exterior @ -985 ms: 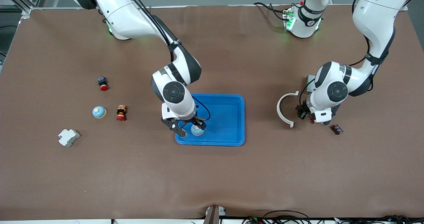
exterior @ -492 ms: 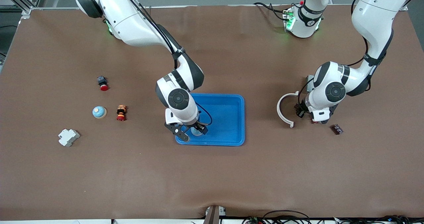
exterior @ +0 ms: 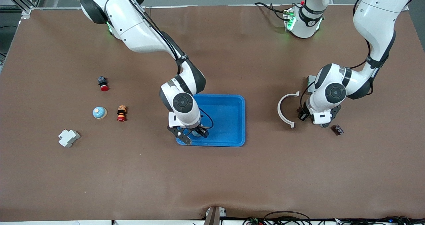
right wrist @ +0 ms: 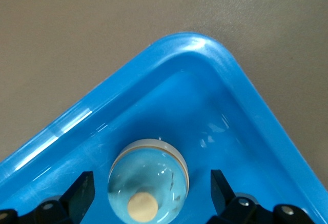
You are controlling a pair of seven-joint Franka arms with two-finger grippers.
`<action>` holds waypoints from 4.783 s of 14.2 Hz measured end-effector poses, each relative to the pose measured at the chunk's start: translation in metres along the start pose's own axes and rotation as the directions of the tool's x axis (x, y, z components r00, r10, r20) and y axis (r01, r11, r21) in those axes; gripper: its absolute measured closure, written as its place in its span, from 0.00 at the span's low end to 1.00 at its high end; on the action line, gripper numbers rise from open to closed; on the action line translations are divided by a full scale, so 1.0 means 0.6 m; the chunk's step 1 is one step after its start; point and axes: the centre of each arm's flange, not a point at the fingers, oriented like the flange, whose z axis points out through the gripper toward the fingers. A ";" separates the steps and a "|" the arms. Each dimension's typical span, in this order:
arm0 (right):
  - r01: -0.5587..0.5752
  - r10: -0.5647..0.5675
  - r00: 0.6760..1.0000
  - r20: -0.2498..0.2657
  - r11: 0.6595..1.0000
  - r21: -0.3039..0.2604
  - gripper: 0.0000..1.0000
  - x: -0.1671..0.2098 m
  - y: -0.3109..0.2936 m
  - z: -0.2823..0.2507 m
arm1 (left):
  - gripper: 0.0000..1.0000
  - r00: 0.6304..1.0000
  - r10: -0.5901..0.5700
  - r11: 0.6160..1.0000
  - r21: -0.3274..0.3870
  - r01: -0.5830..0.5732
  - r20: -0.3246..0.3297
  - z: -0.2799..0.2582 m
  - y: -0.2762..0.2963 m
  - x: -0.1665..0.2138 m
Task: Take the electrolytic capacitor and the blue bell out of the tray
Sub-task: 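Place the capacitor near the white arc while the right gripper lifts the bell, then carry the bell toward the first bell while the left gripper withdraws, then lower the bell beside the first bell and open the right gripper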
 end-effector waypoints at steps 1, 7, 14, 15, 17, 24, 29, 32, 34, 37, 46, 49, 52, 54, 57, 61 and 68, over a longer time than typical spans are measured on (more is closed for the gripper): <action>0.000 0.000 1.000 0.000 1.000 -0.002 0.00 0.000 0.000 0.004 | 0.38 1.000 -0.001 1.000 -0.009 0.001 -0.006 -0.007 0.005 0.005; -0.002 0.002 1.000 -0.002 1.000 0.007 0.29 -0.005 -0.007 -0.002 | 0.00 0.998 -0.006 0.997 -0.073 0.001 -0.065 -0.099 0.043 0.025; -0.003 0.005 1.000 0.026 0.997 -0.077 0.36 -0.002 -0.016 -0.069 | 0.00 0.988 0.057 0.990 -0.124 -0.075 -0.141 -0.274 0.105 0.049; 0.004 -0.001 1.000 0.031 0.996 -0.090 0.36 0.004 -0.018 -0.094 | 0.00 0.986 0.067 0.986 -0.141 -0.089 -0.154 -0.295 0.112 0.056; 0.040 -0.036 0.999 0.039 0.994 -0.097 0.36 0.035 -0.012 -0.141 | 0.00 0.980 0.098 0.979 -0.163 -0.127 -0.173 -0.323 0.123 0.069; 0.300 -0.291 0.949 0.120 0.951 -0.067 0.36 0.319 0.140 -0.274 | 0.00 0.919 0.293 0.928 -0.154 -0.340 -0.262 -0.445 0.130 0.127; 0.458 -0.449 0.879 0.164 0.889 -0.022 0.36 0.510 0.314 -0.285 | 0.00 0.856 0.485 0.866 -0.038 -0.499 -0.178 -0.486 0.086 0.164; 0.513 -0.504 0.844 0.181 0.858 -0.005 0.36 0.559 0.379 -0.254 | 0.00 0.821 0.544 0.833 -0.004 -0.553 -0.175 -0.530 0.063 0.161; 0.533 -0.526 0.834 0.165 0.846 0.003 0.36 0.573 0.402 -0.229 | 0.00 0.792 0.590 0.805 0.038 -0.592 -0.156 -0.564 0.037 0.148; 0.575 -0.571 0.809 0.140 0.818 0.013 0.36 0.573 0.434 -0.199 | 0.00 0.755 0.635 0.769 0.040 -0.638 -0.165 -0.615 0.009 0.134; 0.641 -0.640 0.765 0.077 0.768 0.017 0.36 0.590 0.566 -0.105 | 0.00 0.663 0.742 0.661 -0.059 -0.748 -0.099 -0.684 -0.101 0.114; 0.651 -0.651 0.758 0.050 0.759 0.010 0.36 0.578 0.593 -0.074 | 0.00 0.657 0.746 0.655 -0.061 -0.753 -0.107 -0.707 -0.143 0.073; 0.660 -0.660 0.751 0.028 0.751 0.003 0.36 0.582 0.627 -0.053 | 0.00 0.653 0.749 0.651 -0.056 -0.757 -0.110 -0.713 -0.171 0.044; 0.658 -0.657 0.753 0.007 0.753 -0.004 0.36 0.581 0.642 -0.040 | 0.00 0.654 0.748 0.653 -0.055 -0.756 -0.110 -0.715 -0.180 0.037; 0.658 -0.658 0.753 -0.007 0.753 -0.009 0.36 0.574 0.649 -0.028 | 0.00 0.653 0.749 0.651 -0.054 -0.757 -0.112 -0.717 -0.181 0.034; 0.664 -0.664 0.748 -0.023 0.748 -0.014 0.36 0.581 0.658 -0.030 | 0.00 0.648 0.756 0.647 -0.052 -0.761 -0.094 -0.714 -0.180 0.028; 0.662 -0.663 0.748 -0.034 0.749 -0.018 0.36 0.581 0.668 -0.023 | 0.00 0.644 0.761 0.642 -0.048 -0.765 -0.076 -0.715 -0.181 0.017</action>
